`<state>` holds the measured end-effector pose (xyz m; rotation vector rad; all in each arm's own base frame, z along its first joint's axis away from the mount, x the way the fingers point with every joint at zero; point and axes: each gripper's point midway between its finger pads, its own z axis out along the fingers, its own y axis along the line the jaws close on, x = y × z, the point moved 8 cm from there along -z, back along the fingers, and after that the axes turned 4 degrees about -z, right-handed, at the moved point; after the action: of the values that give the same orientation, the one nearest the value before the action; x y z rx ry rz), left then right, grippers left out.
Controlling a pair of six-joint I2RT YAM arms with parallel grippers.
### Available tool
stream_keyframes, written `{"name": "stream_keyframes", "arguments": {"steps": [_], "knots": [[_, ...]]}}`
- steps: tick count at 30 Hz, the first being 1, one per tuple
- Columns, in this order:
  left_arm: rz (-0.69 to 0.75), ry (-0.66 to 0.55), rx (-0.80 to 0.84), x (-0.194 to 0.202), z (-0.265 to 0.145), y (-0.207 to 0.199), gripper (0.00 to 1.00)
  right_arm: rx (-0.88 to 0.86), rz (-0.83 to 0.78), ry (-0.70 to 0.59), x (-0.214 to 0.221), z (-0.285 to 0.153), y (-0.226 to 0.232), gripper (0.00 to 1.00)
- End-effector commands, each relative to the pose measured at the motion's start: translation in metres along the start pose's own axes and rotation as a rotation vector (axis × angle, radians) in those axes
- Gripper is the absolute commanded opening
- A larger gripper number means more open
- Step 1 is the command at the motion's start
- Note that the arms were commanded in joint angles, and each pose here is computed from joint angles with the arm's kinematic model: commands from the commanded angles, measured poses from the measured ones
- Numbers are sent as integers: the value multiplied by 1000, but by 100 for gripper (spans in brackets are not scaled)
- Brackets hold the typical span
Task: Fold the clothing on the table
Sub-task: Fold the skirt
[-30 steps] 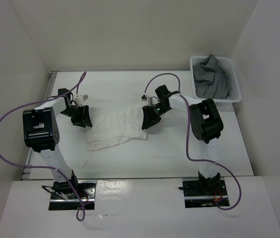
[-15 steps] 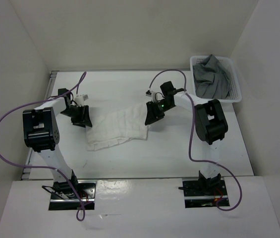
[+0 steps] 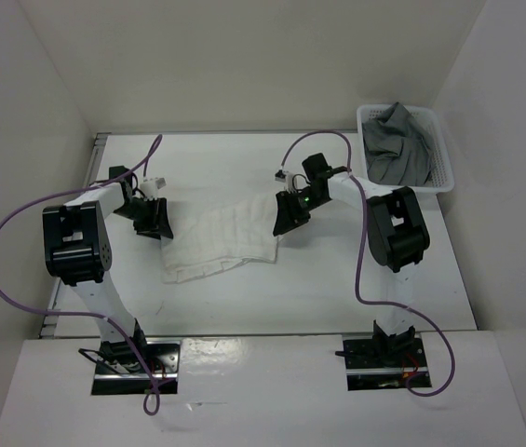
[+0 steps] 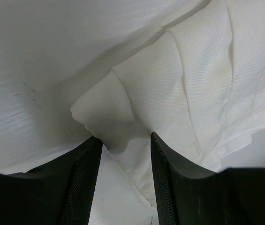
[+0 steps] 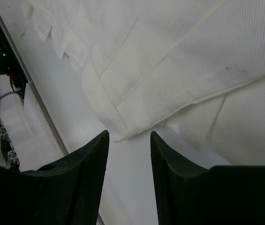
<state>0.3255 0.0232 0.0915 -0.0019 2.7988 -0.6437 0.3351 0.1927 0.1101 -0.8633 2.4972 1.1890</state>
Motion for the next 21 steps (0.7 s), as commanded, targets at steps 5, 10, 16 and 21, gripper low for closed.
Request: {"name": "stream_keyframes", "arguments": {"steps": [5, 10, 16, 21], "knots": [[12, 47, -40, 11, 6, 9, 54, -32, -25, -9, 0, 3, 0, 46], [12, 47, -40, 9, 7, 10, 54, -34, -16, -1, 2, 8, -5, 46], [8, 55, -39, 10, 9, 11, 54, -38, 14, 25, 10, 17, -14, 46], [8, 55, -39, 10, 9, 11, 54, -40, 21, 31, 8, 23, -20, 46]]}}
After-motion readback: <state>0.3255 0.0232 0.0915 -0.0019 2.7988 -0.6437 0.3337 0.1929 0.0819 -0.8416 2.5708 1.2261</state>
